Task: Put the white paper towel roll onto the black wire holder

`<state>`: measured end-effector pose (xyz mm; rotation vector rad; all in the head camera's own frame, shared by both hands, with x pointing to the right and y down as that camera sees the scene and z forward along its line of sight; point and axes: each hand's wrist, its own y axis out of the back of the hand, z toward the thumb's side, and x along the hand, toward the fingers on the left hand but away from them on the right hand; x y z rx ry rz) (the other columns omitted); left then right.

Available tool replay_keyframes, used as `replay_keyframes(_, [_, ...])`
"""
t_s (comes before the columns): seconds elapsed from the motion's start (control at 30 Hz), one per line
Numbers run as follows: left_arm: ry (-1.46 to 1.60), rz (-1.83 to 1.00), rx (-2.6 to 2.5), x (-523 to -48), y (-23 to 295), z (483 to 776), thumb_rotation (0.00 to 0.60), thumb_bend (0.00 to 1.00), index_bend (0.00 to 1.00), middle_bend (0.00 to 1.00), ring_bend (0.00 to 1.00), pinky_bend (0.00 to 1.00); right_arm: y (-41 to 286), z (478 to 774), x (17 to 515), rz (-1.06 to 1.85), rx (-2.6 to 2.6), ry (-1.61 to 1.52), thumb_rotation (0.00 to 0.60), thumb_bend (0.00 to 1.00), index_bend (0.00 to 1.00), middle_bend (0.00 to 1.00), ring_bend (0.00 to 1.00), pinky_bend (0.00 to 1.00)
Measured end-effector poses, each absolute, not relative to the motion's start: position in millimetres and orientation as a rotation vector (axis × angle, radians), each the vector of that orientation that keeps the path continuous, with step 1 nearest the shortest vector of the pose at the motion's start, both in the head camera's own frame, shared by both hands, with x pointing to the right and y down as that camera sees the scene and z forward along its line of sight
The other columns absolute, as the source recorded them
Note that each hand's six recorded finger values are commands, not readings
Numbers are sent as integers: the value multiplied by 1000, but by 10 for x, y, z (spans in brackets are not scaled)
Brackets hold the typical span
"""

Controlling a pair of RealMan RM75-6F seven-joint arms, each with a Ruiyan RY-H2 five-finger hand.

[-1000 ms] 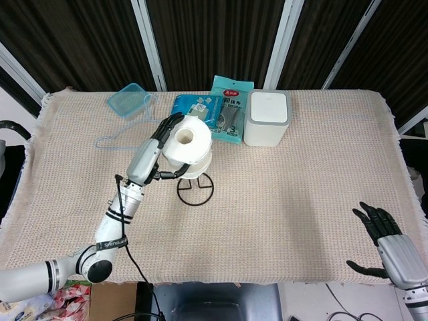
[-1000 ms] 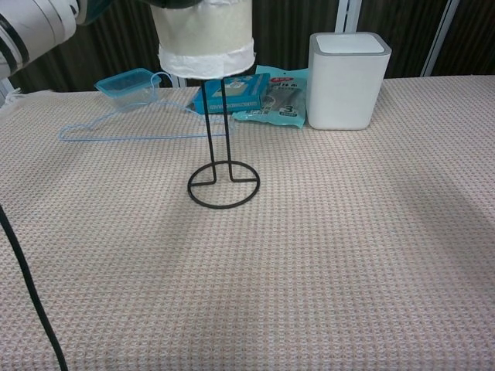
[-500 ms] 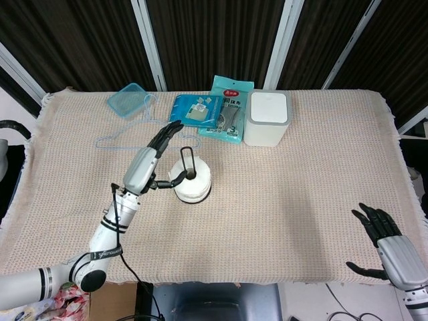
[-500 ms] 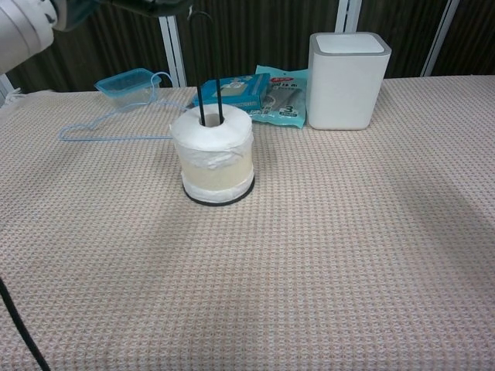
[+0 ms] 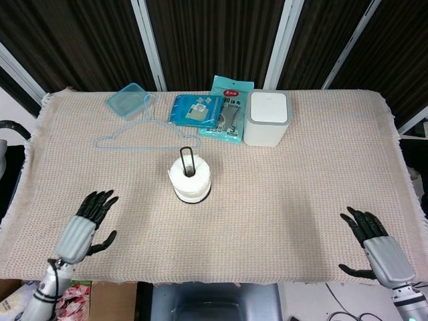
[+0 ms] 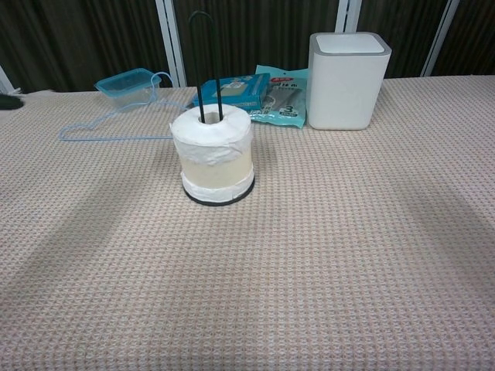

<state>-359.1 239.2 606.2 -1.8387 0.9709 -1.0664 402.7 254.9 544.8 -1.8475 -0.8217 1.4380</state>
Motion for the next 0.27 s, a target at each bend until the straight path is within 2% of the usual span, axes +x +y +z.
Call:
replay_keyframes(0.1, [888, -1113, -1751, -3829, 2619, 6102, 600, 406, 0, 0, 0, 45, 2576, 5519, 3973, 1448, -1850, -789, 600, 137, 0, 0, 0, 0])
replay_keyframes(0.27, [836, -1154, -1743, -3916, 2766, 6156, 600, 406, 0, 0, 0, 45, 2600, 5529, 3922, 1440, -1846, -783, 600, 137, 0, 0, 0, 0])
